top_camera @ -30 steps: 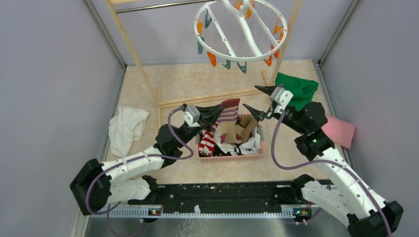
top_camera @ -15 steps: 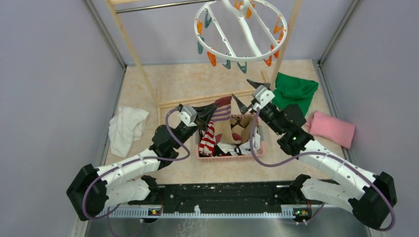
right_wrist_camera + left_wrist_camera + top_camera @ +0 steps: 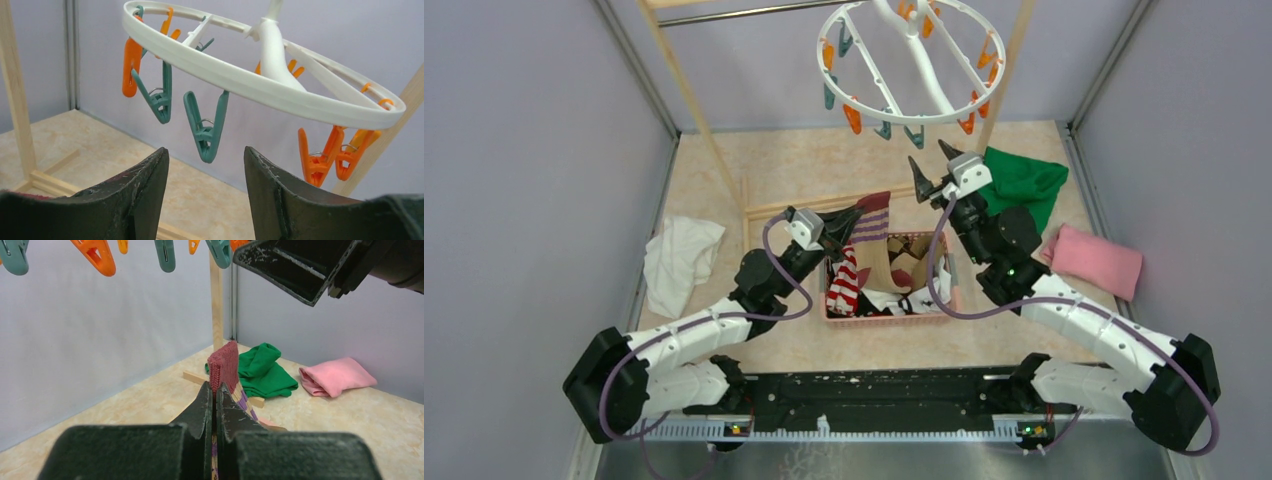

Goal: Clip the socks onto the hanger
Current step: Open the clamp at the hanger.

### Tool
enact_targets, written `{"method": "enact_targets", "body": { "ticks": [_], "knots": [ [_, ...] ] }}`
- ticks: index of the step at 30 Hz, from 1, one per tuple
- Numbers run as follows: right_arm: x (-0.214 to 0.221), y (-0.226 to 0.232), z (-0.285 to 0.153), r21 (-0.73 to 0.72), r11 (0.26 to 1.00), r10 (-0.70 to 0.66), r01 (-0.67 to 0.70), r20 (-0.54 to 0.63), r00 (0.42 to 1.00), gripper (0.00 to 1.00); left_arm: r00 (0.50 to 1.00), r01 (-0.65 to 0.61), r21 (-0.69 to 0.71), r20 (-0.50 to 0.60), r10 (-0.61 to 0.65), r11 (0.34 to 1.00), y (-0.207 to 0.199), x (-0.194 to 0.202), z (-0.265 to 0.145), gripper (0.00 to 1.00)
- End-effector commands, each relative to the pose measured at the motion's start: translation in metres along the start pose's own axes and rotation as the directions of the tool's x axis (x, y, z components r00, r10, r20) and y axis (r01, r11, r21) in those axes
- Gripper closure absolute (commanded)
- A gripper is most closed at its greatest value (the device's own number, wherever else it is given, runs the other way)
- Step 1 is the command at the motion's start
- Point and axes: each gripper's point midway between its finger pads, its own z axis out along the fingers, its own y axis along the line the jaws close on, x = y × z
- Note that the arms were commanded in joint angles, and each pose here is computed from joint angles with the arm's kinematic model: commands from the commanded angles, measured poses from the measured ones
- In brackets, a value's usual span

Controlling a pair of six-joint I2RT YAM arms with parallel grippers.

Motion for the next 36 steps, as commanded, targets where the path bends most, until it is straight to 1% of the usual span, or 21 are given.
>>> {"method": "enact_targets", "body": {
  "ticks": [1, 7, 20, 22, 24, 29, 36],
  "knots": [
    [-0.037, -0.013, 0.009, 0.054, 0.999, -0.015, 0.009, 0.111, 0.994, 0.43, 0.996, 0.014, 0.015, 0.087, -0.015, 1.0, -0.002, -0.023, 0.005, 1.0],
    [-0.038, -0.012, 0.018, 0.066, 0.998, -0.031, 0.022, 0.132, 0.991, 0.38, 0.996, 0.013, 0.018, 0.091, -0.015, 1.0, -0.002, -0.023, 0.005, 1.0],
    [-0.044, -0.017, 0.04, 0.132, 0.988, -0.1, 0.078, 0.171, 0.98, 0.37, 0.995, 0.004, 0.019, 0.098, -0.005, 1.0, 0.002, -0.022, 0.005, 1.0],
    [-0.046, -0.017, 0.043, 0.136, 0.987, -0.104, 0.081, 0.177, 0.979, 0.37, 0.995, 0.0, 0.021, 0.099, -0.002, 1.0, 0.003, -0.022, 0.004, 1.0],
    [-0.048, -0.016, 0.045, 0.133, 0.988, -0.103, 0.079, 0.184, 0.978, 0.39, 0.995, 0.025, 0.022, 0.101, -0.027, 0.999, 0.003, -0.022, 0.004, 1.0],
    [-0.047, -0.015, 0.05, 0.134, 0.988, -0.103, 0.079, 0.184, 0.977, 0.43, 0.994, 0.026, 0.021, 0.103, -0.028, 0.999, 0.006, -0.023, 0.003, 1.0],
    [-0.046, -0.014, 0.054, 0.138, 0.988, -0.089, 0.064, 0.181, 0.979, 0.47, 0.994, 0.03, 0.019, 0.104, -0.032, 0.999, 0.008, -0.022, 0.001, 1.0]
  ]
}}
